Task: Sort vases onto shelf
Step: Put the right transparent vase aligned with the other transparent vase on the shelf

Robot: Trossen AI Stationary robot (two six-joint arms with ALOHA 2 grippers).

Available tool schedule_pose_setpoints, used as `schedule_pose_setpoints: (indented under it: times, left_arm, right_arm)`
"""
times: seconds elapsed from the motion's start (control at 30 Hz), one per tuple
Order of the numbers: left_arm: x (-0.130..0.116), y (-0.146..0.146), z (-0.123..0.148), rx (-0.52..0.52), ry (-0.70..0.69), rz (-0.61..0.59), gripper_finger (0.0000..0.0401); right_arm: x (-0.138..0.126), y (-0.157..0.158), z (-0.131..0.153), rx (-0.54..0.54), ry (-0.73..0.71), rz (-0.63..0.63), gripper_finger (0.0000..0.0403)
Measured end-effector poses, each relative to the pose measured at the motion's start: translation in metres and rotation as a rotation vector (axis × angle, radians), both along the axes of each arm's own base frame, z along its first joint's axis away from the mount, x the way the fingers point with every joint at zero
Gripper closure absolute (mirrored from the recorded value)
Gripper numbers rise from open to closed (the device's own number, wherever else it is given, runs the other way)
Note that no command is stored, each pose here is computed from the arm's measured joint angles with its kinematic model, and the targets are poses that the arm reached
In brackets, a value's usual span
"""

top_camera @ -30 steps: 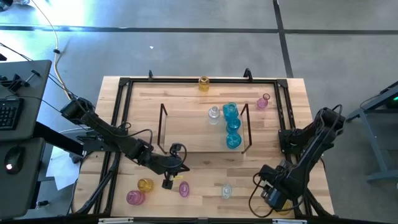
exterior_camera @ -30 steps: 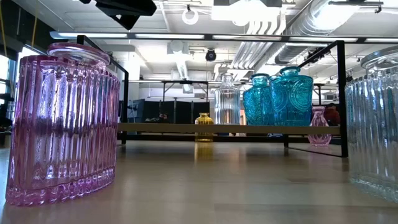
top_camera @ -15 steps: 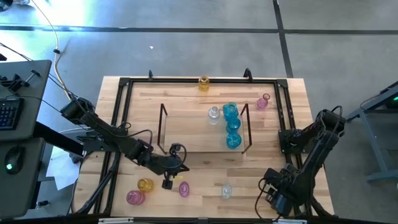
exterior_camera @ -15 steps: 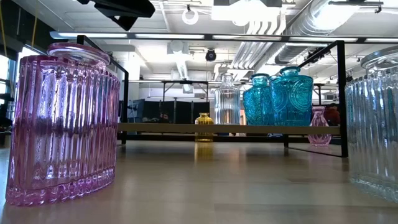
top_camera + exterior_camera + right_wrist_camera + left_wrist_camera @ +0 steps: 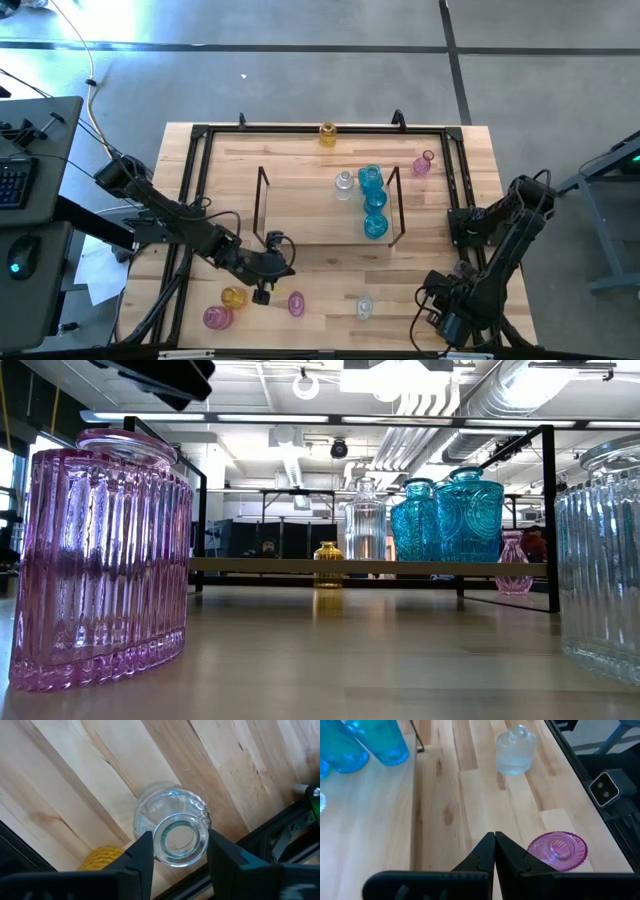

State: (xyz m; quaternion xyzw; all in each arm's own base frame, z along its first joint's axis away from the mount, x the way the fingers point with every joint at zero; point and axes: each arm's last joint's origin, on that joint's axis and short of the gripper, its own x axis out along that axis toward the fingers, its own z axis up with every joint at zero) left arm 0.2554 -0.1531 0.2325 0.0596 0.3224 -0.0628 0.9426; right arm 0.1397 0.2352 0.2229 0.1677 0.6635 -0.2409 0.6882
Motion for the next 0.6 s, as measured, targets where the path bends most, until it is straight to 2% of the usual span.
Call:
schedule_pose_setpoints:
  times: [0.23,0.47,0.6]
  left_arm:
    - [-0.010,0.010,0.016,0.011,-0.078,0.019,0.0401]
    - [-0.031,0.041,-0.003,-0.074,-0.251,0.032,0.0401]
    - [-0.045,0.062,-0.005,-0.103,-0.376,0.068,0.0401]
  right_arm:
    - [0.006,-0.003,0.000,0.010,0.007,0.051,0.0278]
    - [0.015,-0.005,0.003,0.030,0.004,0.103,0.0283]
    - [0.025,-0.001,0.018,0.072,-0.040,0.122,0.0283]
